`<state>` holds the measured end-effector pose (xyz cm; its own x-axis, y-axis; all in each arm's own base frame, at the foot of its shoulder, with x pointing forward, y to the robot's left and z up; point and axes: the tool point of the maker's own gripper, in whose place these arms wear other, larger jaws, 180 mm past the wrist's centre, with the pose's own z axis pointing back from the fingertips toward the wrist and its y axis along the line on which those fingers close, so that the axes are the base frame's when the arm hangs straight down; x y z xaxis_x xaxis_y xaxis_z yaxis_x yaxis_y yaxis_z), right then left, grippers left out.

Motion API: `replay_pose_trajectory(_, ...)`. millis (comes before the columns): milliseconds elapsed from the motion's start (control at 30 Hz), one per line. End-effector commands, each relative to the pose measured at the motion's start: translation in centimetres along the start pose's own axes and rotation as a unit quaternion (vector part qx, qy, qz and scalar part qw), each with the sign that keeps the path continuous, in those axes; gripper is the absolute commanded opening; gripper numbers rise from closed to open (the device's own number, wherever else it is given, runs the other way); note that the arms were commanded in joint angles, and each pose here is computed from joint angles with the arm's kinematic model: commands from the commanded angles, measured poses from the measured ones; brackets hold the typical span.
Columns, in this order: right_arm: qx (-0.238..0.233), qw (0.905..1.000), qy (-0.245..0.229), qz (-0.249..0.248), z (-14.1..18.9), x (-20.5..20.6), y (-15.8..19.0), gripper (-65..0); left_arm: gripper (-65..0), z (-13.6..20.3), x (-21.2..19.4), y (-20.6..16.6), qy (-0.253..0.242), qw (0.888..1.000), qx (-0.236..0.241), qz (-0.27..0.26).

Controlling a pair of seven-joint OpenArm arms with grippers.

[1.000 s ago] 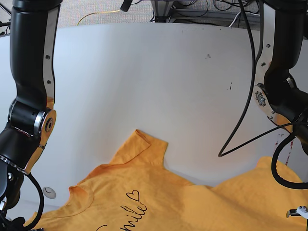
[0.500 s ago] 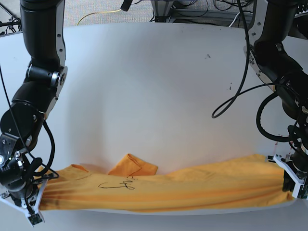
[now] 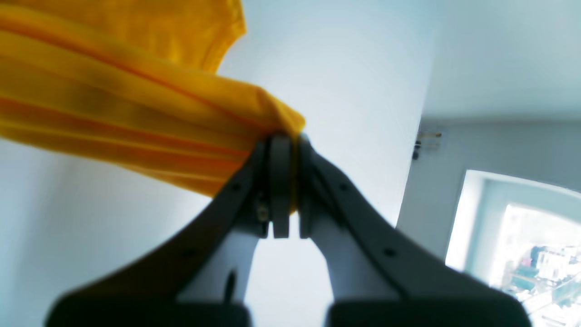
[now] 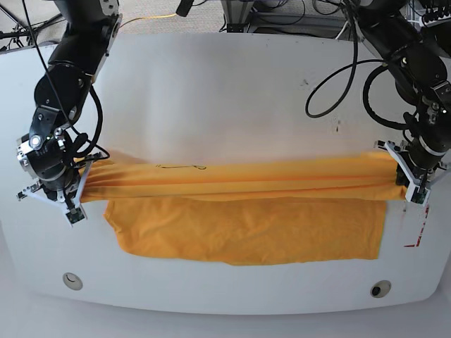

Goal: Fold the T-shirt properly
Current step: 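Lift the hem with both grippers and flip it over toward the collar, then lay the hem down and open both grippers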

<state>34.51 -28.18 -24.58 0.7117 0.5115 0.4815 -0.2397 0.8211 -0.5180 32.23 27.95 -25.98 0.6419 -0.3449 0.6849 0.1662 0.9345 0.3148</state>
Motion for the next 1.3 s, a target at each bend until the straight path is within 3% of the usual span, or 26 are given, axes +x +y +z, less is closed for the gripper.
replay_pose_trajectory(0, -0.022, 0.9993, 0.031, -0.003, 0.2, -1.8, -0.6, -65.0, -65.0, 0.6, -0.6, 1.3, 0.011, 1.000, 0.027, -0.009)
replay_pose_trajectory(233, 0.015, 0.9949, 0.099, -0.010, -0.3, -7.9, 2.7, -65.0, -65.0, 0.7, -7.1, -1.5, 0.087, 0.996, -0.008, -0.008)
replay_pose_trajectory(933, 0.072, 0.9823, 0.171, 0.021, 0.1, -15.0, 7.6, -64.8, -63.3, 1.4, -12.0, -2.5, 0.151, 0.988, -0.025, -0.018)
replay_pose_trajectory(1067, 0.085, 0.9780, 0.189, 0.021, 0.5, -16.6, 8.7, -55.6, -49.3, 1.8, -13.1, -2.6, 0.166, 0.985, -0.028, -0.025)
replay_pose_trajectory(1133, 0.094, 0.9752, 0.200, 0.020, 0.8, -17.4, 9.6, -44.7, -37.1, 2.0, -13.7, -2.5, 0.173, 0.984, -0.028, -0.025)
replay_pose_trajectory(1267, 0.107, 0.9726, 0.206, 0.019, 1.1, -18.2, 10.7, -21.6, -22.2, 2.2, -14.1, -2.7, 0.179, 0.983, -0.030, -0.025)
